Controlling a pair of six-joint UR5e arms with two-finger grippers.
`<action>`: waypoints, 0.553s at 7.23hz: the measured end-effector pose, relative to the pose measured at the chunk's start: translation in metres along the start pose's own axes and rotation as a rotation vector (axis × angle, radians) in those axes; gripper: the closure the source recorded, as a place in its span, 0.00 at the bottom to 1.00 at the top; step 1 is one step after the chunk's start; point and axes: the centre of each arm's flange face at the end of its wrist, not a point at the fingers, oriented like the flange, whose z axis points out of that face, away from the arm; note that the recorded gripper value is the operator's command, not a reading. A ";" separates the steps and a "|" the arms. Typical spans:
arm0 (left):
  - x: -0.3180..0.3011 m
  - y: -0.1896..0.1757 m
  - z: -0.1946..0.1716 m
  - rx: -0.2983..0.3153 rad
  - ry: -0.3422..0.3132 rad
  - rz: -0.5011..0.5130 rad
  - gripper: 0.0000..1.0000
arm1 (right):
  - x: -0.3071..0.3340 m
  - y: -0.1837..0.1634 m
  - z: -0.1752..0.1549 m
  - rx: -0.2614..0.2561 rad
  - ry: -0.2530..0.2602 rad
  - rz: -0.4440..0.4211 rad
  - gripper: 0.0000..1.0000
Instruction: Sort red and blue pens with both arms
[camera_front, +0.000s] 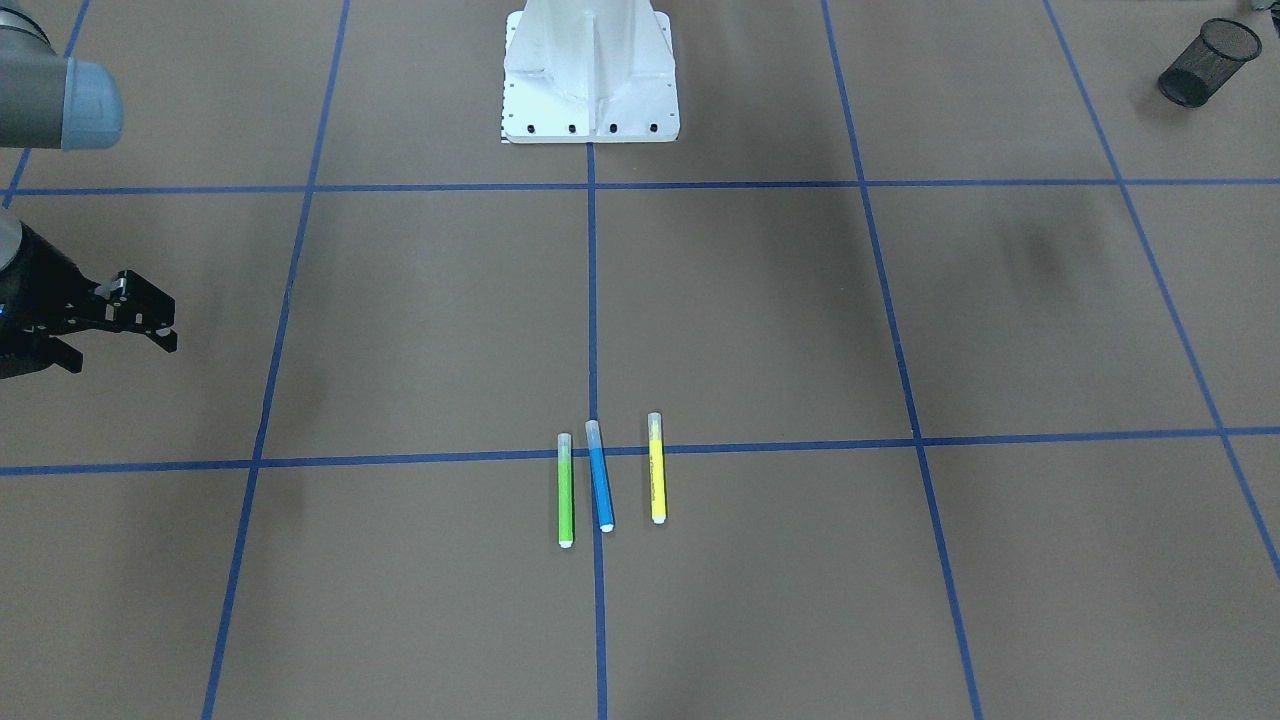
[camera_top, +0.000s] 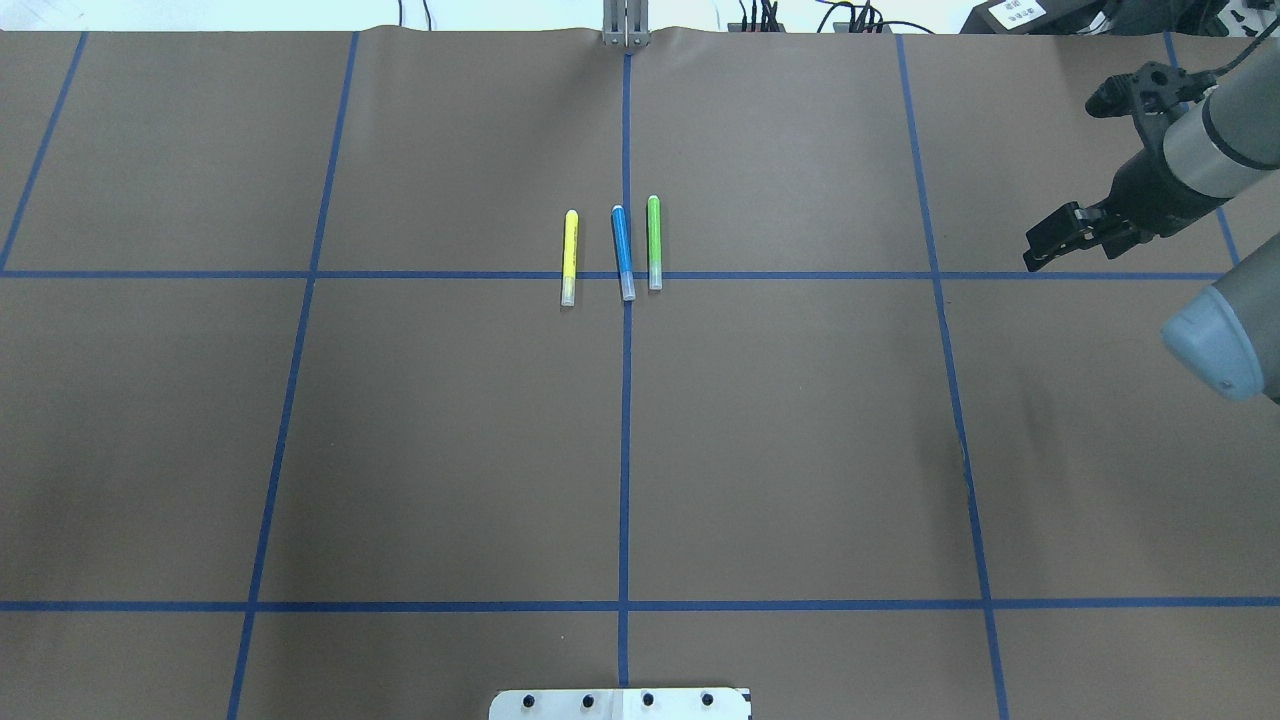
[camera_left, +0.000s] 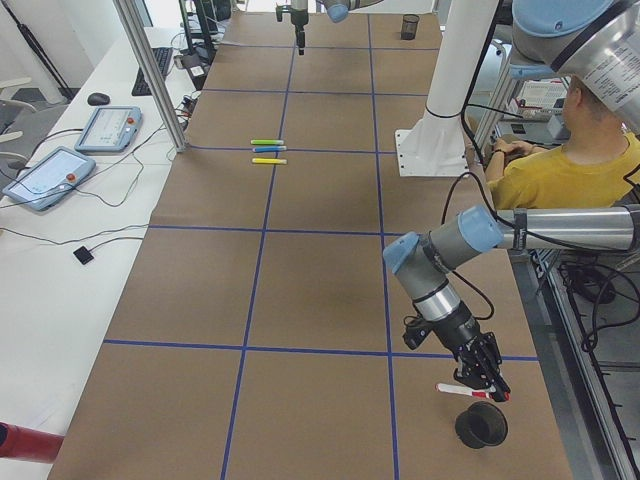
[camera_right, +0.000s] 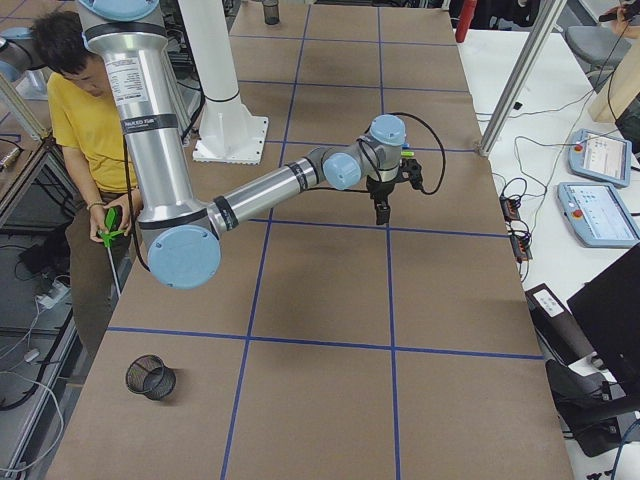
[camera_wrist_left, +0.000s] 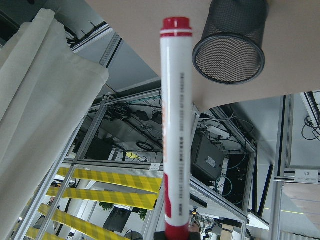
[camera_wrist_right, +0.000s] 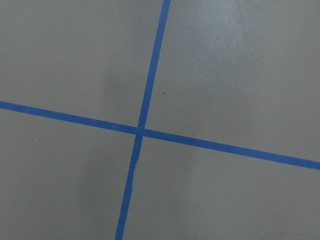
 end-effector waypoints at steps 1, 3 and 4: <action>-0.001 0.001 0.024 -0.007 0.012 0.002 1.00 | -0.002 0.001 0.002 -0.003 -0.001 -0.004 0.01; 0.002 -0.001 0.050 -0.003 0.082 0.006 1.00 | -0.005 0.002 0.004 -0.008 -0.003 -0.010 0.01; 0.004 -0.005 0.061 0.011 0.120 0.017 1.00 | -0.006 0.003 0.004 -0.008 -0.003 -0.011 0.01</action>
